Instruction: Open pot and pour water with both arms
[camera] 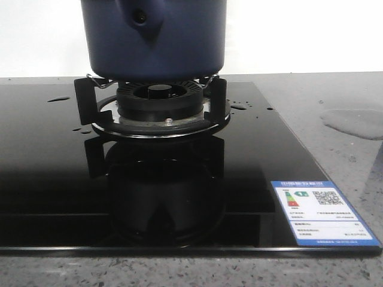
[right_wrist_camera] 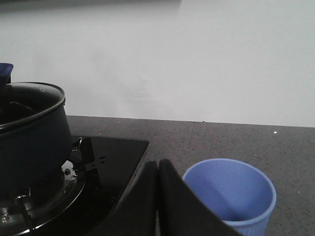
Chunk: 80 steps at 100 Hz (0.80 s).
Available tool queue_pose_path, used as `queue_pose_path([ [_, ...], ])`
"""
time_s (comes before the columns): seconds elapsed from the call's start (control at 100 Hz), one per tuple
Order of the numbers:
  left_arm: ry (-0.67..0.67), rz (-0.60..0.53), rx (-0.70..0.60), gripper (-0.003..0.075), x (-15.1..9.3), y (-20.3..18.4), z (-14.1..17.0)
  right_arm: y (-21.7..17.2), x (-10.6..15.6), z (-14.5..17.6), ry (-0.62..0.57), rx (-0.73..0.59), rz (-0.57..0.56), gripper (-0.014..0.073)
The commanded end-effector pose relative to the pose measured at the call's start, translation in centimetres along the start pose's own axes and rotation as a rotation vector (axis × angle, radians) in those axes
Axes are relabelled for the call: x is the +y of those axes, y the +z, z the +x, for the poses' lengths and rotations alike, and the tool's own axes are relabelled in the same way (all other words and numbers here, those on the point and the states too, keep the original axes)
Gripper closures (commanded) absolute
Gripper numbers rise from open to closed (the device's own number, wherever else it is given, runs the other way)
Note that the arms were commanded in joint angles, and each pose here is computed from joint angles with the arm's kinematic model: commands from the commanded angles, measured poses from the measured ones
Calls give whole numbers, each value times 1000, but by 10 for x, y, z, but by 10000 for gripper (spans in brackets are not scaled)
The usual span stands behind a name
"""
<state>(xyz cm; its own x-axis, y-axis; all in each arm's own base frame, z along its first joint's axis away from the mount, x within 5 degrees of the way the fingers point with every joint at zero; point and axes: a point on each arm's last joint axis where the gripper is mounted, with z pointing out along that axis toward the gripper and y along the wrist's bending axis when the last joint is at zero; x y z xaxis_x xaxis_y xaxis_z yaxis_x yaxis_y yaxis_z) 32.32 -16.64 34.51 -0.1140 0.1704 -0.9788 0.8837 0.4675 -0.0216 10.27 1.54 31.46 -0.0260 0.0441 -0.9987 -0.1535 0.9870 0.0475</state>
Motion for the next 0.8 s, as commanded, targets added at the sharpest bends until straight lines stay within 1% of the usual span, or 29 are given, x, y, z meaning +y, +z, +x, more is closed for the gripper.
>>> queue_pose_path([
  [0.0,-1,-3,-109,374,-8,-9,-29,-2,-3,-16,-6,-79,37,665],
  [0.07,-1,-4,-109,368,-8,-9,-29,-2,-3,-16,-6,-79,37,665],
  [0.13,-1,0,-109,334,-8,-9,-29,-2,-3,-16,-6,-79,37,665],
  [0.24,-2,-6,-108,169,-7,-9,-29,-2,-3,-16,-6,-79,37,665],
  [0.31,-3,-26,-106,95,-6,-9,-28,-2,-3,-16,-6,-79,37,665],
  [0.36,-6,-30,-108,74,-5,-9,-29,-2,-3,-16,-6,-79,37,665],
  [0.48,-26,-27,-150,76,-8,-13,-36,-2,-3,-16,-6,-79,37,665],
  [0.58,3,-40,-199,93,-19,-30,-54,-2,-3,-16,-6,-79,37,665],
  [0.61,8,-52,-214,114,-22,-36,-61,-2,-3,-16,-6,-79,37,665],
  [0.64,10,-61,-231,151,-26,-44,-67,-2,-3,-16,-8,-79,37,665],
  [0.65,13,-61,-239,151,-29,-47,-70,-2,-3,-16,-8,-79,37,665],
  [0.66,12,-66,-244,179,-29,-50,-72,-2,-3,-16,-8,-79,37,665],
  [0.68,15,-76,-254,201,-32,-56,-77,-2,-3,-16,-10,-76,34,665],
  [0.71,24,-91,-271,264,-37,-65,-83,-2,-2,-16,-17,-71,31,665],
  [0.72,30,-94,-279,264,-40,-70,-86,-2,-2,-15,-22,-69,30,665],
  [0.73,31,-105,-282,305,-40,-73,-87,-2,-2,-15,-24,-69,30,665],
  [0.75,43,-120,-296,333,-43,-81,-91,-2,-2,-15,-35,-62,25,665],
  [0.78,57,-142,-309,405,-48,-91,-94,-2,-1,-14,-50,-52,18,665],
  [0.79,66,-148,-320,405,-52,-96,-97,-2,-1,-13,-54,-46,13,665],
])
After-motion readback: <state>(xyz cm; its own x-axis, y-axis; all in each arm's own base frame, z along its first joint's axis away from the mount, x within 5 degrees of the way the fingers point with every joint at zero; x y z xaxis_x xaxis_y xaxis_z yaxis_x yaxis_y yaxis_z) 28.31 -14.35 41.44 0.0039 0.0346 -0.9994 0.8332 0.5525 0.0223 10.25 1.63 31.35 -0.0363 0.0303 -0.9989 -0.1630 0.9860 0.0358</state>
